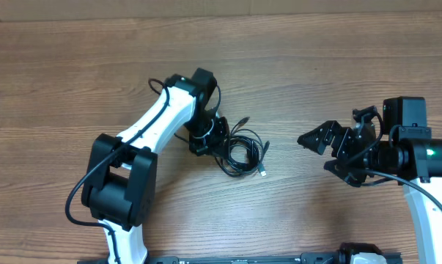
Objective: Untangle cables
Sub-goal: 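Grasp the cable coil with the left gripper and lift it, then grasp a cable strand with the right gripper beside the left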
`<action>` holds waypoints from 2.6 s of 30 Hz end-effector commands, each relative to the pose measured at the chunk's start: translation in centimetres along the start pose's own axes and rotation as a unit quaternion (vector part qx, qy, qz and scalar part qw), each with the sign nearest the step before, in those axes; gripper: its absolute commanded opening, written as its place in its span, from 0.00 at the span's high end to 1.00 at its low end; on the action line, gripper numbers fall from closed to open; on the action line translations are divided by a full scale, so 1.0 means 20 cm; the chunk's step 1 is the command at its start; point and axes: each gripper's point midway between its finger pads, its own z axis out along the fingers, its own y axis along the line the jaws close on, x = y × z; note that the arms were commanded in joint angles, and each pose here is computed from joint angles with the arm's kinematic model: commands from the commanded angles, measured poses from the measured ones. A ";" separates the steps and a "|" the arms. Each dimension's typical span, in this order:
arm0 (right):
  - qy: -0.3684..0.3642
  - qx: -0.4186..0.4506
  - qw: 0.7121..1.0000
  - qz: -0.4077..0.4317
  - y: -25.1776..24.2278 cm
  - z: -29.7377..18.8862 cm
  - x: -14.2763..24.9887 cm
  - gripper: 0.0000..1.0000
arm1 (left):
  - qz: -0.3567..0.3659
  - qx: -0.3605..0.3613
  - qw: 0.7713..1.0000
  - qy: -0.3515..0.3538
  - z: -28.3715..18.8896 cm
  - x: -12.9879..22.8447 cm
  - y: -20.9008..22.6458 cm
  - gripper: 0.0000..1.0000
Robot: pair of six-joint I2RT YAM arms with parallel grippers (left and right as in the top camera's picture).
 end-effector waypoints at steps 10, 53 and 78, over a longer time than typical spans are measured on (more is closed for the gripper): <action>-0.022 -0.011 1.000 -0.018 0.04 -0.02 -0.06 0.00 | 0.174 0.086 0.976 -0.096 -0.66 0.27 -0.49 0.96; 0.035 -0.096 0.986 -0.131 0.30 0.11 0.02 0.00 | 0.197 0.100 0.963 -0.156 -0.83 0.57 -0.66 0.96; -0.019 0.150 0.986 -0.069 -0.15 0.31 -0.29 0.95 | 0.048 -0.123 0.953 -0.273 -0.90 0.38 -0.22 0.94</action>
